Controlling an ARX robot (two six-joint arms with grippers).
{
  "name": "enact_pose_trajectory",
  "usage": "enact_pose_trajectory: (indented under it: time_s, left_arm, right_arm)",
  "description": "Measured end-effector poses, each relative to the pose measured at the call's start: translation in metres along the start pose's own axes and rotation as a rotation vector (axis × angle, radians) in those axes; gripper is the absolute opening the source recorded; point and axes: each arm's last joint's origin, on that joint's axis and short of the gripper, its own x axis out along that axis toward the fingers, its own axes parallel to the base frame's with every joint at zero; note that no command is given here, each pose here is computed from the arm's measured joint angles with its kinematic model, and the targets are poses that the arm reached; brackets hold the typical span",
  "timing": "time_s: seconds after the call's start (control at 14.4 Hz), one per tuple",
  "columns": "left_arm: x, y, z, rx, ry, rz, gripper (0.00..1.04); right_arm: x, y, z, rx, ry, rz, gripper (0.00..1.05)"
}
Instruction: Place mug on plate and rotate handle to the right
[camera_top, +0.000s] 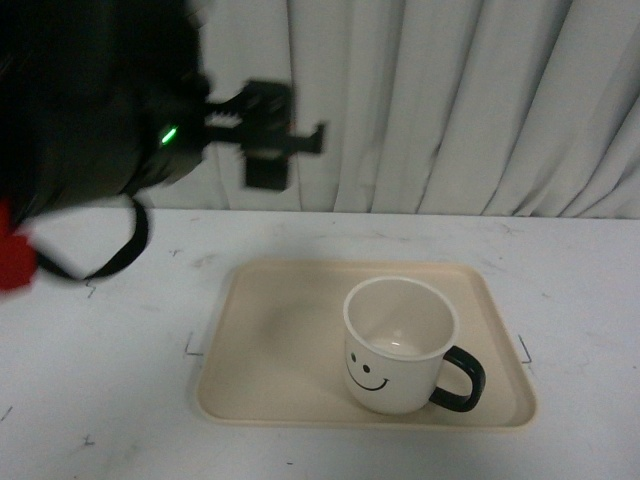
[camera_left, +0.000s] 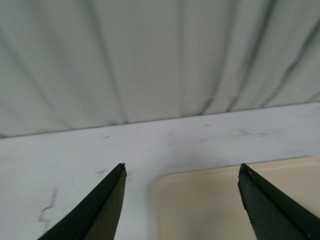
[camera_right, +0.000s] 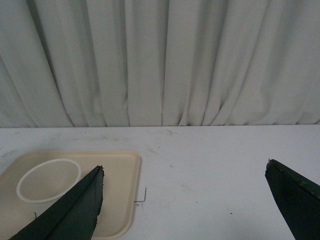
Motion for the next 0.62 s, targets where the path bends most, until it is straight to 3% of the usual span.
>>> enact_pose_trajectory:
  time_s: [0.07, 0.14, 0.21, 0.28, 0.42, 0.62]
  left_arm:
    - [-0.019, 0.029, -0.011, -0.041, -0.106, 0.066, 0.54]
    - [-0.063, 0.066, 0.001, -0.108, -0.303, 0.088, 0.25]
    - [-0.077, 0.074, -0.026, -0.083, -0.227, 0.060, 0.07]
    - [-0.088, 0.083, -0.040, -0.074, -0.190, 0.064, 0.02]
    - [-0.113, 0.099, -0.042, -0.086, -0.244, 0.079, 0.02]
    - [-0.129, 0.105, -0.056, -0.081, -0.213, 0.067, 0.02]
  right_arm:
    - [0.000, 0.000, 0.000, 0.000, -0.001, 0.001, 0.98]
    - [0.000, 0.000, 0.000, 0.000, -0.002, 0.002, 0.98]
    - [0.000, 0.000, 0.000, 0.000, -0.002, 0.002, 0.98]
    - [0.000, 0.000, 0.000, 0.000, -0.002, 0.001, 0.98]
    - [0.000, 0.000, 0.000, 0.000, -0.002, 0.002, 0.98]
    - [0.000, 0.000, 0.000, 0.000, -0.002, 0.002, 0.98]
